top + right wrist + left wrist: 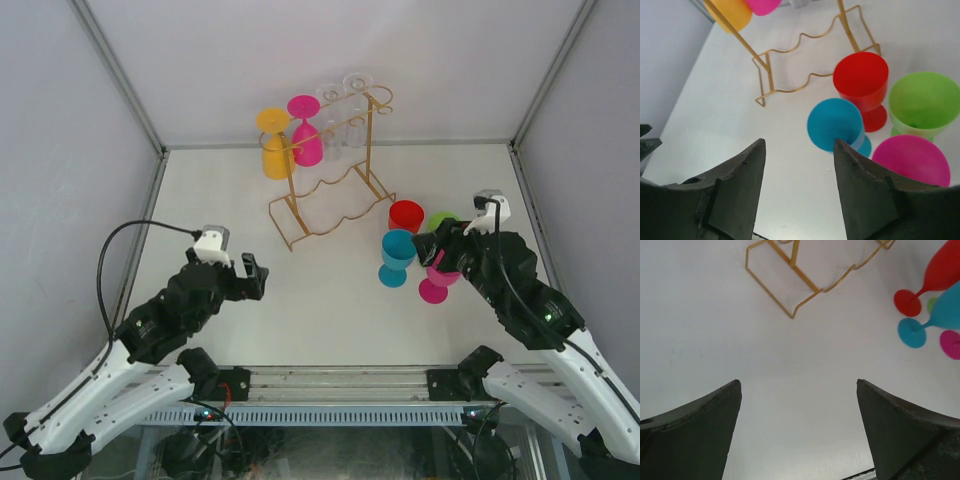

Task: Take the wine glass off the wine glass rack
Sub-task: Place the wine glass at the center of the board, then pick up the wine glass from the wine rack.

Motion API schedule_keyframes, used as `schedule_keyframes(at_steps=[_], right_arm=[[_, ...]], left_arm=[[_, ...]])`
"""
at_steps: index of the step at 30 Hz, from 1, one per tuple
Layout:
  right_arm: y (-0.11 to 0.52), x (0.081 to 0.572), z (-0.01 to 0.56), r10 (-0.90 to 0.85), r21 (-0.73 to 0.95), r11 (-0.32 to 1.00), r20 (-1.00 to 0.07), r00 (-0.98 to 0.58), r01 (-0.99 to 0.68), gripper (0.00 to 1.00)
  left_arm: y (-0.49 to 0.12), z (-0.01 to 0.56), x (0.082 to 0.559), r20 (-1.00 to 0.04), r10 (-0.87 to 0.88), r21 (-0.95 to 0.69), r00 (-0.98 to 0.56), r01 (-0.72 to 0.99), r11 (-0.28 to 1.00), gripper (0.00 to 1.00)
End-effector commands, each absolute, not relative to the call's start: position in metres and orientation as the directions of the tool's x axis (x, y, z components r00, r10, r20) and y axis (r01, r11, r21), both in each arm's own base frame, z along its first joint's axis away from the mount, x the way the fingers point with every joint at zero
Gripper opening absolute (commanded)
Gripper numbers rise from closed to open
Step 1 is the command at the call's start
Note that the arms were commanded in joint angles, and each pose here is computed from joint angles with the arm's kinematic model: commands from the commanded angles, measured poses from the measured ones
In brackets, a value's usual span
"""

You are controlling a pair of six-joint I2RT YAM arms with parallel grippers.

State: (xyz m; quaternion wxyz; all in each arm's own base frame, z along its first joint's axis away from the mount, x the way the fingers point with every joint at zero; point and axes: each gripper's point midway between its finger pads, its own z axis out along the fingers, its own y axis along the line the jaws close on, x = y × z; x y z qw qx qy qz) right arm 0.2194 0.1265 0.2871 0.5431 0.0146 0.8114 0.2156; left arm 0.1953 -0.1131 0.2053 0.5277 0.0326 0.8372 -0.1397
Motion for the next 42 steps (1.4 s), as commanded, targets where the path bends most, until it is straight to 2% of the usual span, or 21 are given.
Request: schedule_keyframes(at_steps=[1,4,10,17,21,30,37,42], right_arm=[[0.14,0.214,0.338,0.336,0.442,0.836,-0.881,-0.332,-0.326,0.58],[0.142,0.21,0.359,0.365,0.452,0.81,-0.887,-0.282,-0.373,0.62],[0.141,0.204,0.378,0.393,0.455,0.785,-0.891,-0.229,-0.421,0.73],[0.158,0.199,0.38,0.405,0.488,0.728,-0.873,-0.272,-0.482,0.73],[0.174,0.191,0.379,0.378,0.494,0.675,-0.87,-0.318,-0.549,0.77],[0.159,0.209,0.375,0.389,0.485,0.747,-0.873,-0.293,-0.455,0.83],[0.153,0.203,0.372,0.367,0.471,0.757,-0.88,-0.301,-0.454,0.83],[0.147,0.2,0.368,0.358,0.467,0.77,-0.88,-0.312,-0.434,0.83]], left_arm=[[-0.137,0.258,0.207,-0.904,-0.128,-0.256,-0.409,0.276,0.927,1.0],[-0.132,0.276,0.216,-0.907,-0.132,-0.247,-0.4,0.249,0.937,1.0],[-0.119,0.324,0.231,-0.888,-0.307,-0.395,-0.343,0.226,0.89,1.0],[-0.104,0.361,0.261,-0.843,-0.427,-0.492,-0.328,0.146,0.859,1.0],[-0.096,0.374,0.283,-0.82,-0.467,-0.52,-0.332,0.091,0.849,1.0],[-0.089,0.419,0.322,-0.82,-0.519,-0.552,-0.24,0.089,0.829,1.0],[-0.096,0.429,0.353,-0.795,-0.542,-0.587,-0.27,0.122,0.8,1.0],[-0.117,0.421,0.378,-0.764,-0.534,-0.618,-0.361,0.173,0.767,1.0]])
